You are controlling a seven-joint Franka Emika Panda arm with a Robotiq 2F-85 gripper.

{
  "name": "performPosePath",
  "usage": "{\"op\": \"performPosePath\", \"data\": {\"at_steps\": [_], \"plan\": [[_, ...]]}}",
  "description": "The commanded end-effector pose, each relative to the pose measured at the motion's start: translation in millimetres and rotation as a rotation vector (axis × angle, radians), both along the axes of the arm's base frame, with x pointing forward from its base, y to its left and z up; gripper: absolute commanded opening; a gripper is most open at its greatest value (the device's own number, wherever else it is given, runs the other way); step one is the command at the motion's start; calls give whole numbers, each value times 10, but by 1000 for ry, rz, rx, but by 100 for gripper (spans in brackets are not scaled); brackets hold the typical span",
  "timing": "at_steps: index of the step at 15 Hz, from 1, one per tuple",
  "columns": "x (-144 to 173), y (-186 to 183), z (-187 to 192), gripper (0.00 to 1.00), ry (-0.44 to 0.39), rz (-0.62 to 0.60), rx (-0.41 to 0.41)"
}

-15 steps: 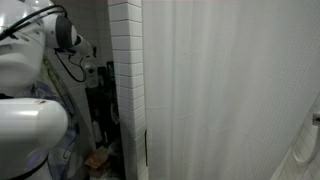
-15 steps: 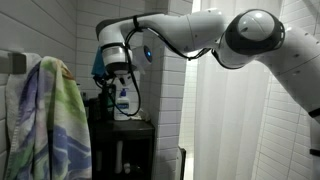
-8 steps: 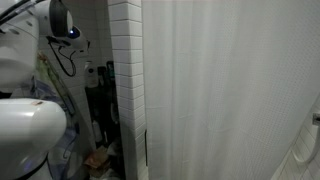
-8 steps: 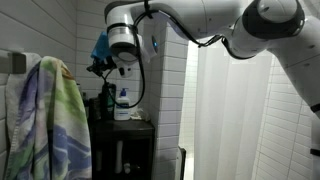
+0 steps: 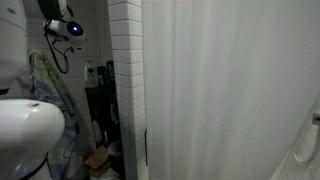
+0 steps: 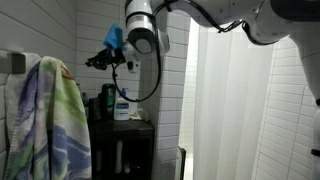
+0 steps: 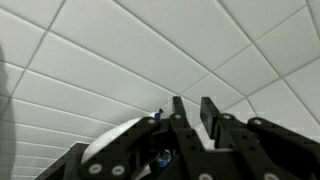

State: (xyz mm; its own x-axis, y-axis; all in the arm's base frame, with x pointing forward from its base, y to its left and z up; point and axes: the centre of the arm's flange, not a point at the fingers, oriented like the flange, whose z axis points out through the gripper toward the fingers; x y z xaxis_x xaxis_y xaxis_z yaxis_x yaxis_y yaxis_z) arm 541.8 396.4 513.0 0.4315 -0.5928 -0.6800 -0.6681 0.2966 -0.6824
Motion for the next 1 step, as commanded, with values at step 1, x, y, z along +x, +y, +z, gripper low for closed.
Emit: {"op": "performPosePath", "data": {"at_steps": [1], "plan": [[-33, -36, 9, 32, 2, 5, 2]]}}
